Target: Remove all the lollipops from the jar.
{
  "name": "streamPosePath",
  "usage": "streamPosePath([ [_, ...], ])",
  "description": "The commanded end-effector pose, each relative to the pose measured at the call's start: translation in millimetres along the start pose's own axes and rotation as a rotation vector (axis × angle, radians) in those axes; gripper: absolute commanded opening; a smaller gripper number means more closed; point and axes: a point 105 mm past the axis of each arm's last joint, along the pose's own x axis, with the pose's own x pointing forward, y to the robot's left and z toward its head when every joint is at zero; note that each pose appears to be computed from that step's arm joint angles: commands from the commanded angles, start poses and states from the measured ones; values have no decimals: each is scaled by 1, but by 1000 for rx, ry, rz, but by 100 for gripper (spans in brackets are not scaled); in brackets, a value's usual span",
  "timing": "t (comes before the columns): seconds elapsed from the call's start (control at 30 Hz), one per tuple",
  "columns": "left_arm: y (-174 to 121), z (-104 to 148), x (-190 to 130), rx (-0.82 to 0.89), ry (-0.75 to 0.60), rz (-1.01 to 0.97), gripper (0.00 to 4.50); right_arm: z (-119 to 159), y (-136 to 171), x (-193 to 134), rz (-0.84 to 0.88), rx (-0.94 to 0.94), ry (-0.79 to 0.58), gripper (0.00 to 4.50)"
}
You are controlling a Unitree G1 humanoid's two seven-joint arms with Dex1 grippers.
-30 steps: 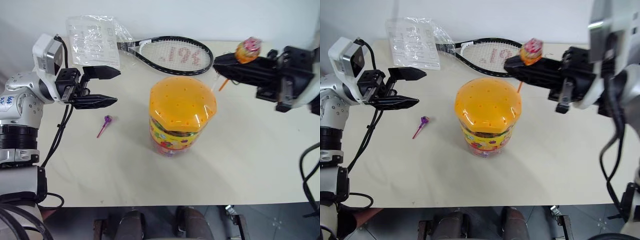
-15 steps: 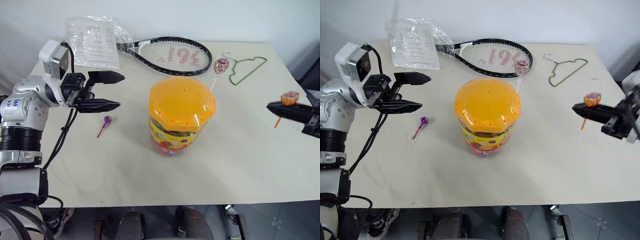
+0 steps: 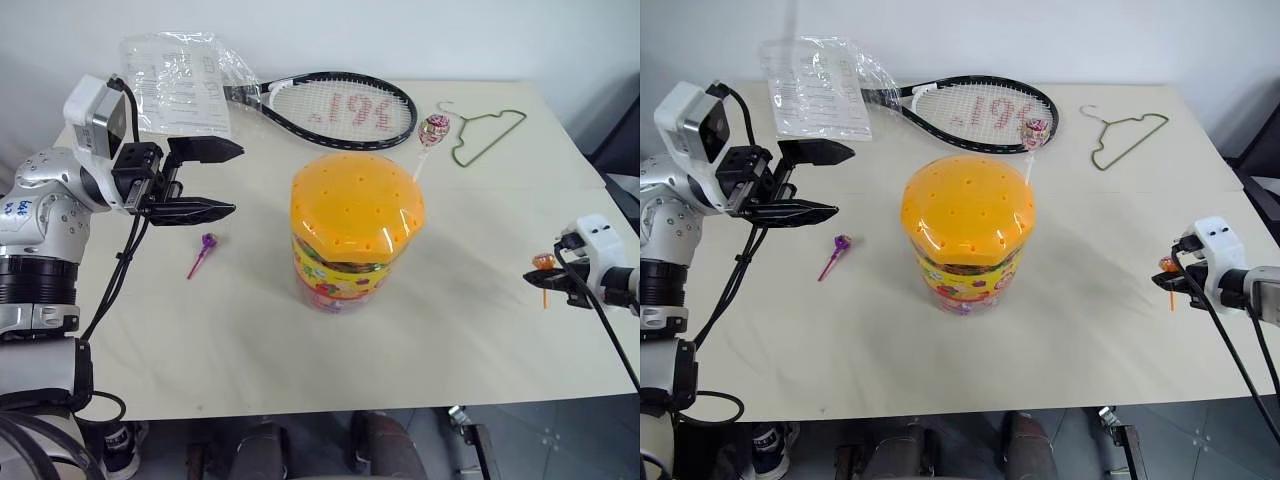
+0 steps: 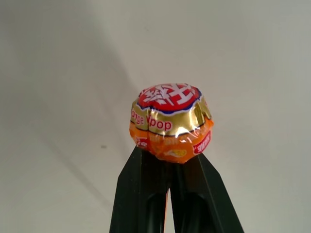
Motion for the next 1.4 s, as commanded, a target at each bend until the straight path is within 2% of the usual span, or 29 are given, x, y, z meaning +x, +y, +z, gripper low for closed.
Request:
streamPosePath([
  [0.03,-12,21,0,73,-56,-118,450,0,-12,0,-51,-7,-10,81],
  [0.23,-11,19,-2,67,-43,-106,450,1,-11,-7,-44,2,-31,283],
  [0.4,-10,21,-2,65,-45,-108,450,21,8,-50,-21,-101,-114,448],
  [0.47,-10,22,-2,63,-45,-107,450,34,22,-67,3,-160,-164,448],
  [0.6,-8,23,0,59,-48,-111,450,77,64,-105,121,-267,-369,448],
  [0.7,-5,23,2,56,-51,-114,450,106,92,-116,211,-329,-507,448],
  [0.9,1,21,9,56,-54,-117,450,152,135,-103,432,-334,-692,448],
  [1.0,2,20,9,59,-52,-117,450,165,157,-89,547,-359,-710,448],
  [1.23,-3,21,2,66,-34,-101,450,185,173,-74,653,-372,-750,448],
  [1.33,-5,22,-1,70,-27,-93,450,188,180,-76,693,-393,-755,386],
  [1.4,-6,23,-2,71,-27,-91,450,191,184,-81,713,-404,-767,323],
])
